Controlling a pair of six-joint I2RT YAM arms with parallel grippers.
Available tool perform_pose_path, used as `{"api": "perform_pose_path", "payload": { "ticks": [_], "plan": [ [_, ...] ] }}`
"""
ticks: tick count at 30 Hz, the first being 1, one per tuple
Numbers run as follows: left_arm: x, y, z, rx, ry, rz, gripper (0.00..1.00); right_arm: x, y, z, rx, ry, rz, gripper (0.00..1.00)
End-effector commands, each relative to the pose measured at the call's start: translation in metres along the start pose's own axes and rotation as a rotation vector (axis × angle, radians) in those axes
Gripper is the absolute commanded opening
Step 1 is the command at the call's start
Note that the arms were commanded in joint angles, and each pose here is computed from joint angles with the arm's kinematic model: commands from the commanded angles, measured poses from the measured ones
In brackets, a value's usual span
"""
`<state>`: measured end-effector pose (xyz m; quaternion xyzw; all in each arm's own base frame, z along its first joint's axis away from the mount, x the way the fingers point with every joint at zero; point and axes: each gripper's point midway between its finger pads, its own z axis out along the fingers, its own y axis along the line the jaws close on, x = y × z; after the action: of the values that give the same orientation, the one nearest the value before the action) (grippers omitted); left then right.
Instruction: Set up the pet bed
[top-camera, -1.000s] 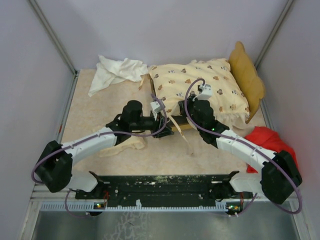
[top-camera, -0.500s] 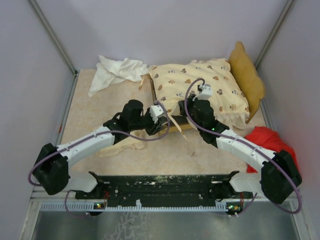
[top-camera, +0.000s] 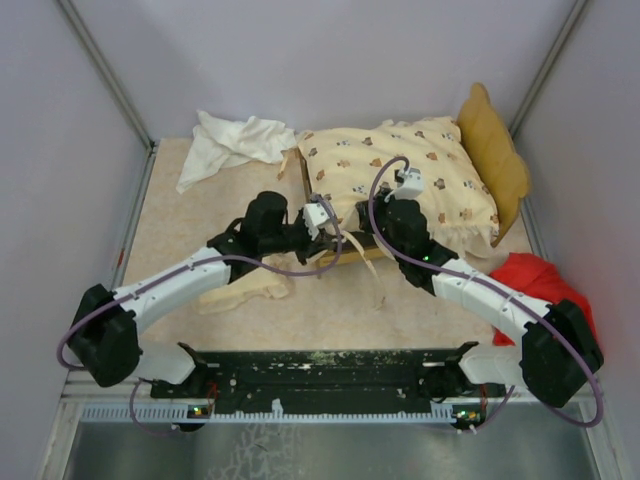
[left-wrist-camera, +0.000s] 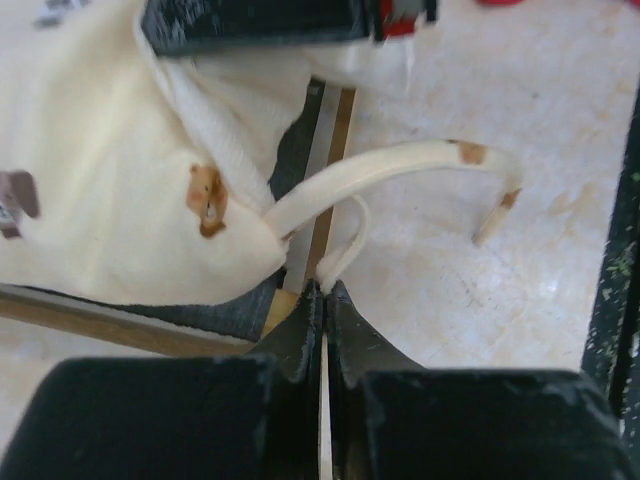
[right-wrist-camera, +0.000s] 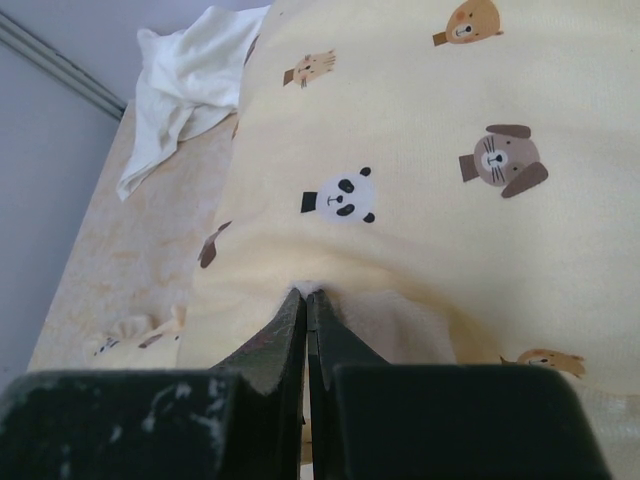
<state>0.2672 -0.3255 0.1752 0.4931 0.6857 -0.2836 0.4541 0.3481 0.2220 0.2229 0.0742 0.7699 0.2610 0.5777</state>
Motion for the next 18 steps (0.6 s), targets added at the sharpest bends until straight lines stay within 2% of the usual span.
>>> {"api": "perform_pose_path", "payload": {
  "ticks": [1, 8, 18],
  "plan": [
    [-0.068, -0.012, -0.021, 0.053, -0.214, -0.010, 0.00, -0.044, 0.016, 0.001, -0.038, -0.121, 0.026, 0.00],
    [-0.117, -0.020, -0.035, 0.150, -0.415, -0.058, 0.00, -0.055, 0.014, 0.004, -0.026, -0.142, 0.023, 0.00],
    [-0.134, 0.000, -0.023, 0.114, -0.431, 0.065, 0.00, -0.048, 0.012, 0.008, -0.032, -0.121, 0.008, 0.00]
  ]
}}
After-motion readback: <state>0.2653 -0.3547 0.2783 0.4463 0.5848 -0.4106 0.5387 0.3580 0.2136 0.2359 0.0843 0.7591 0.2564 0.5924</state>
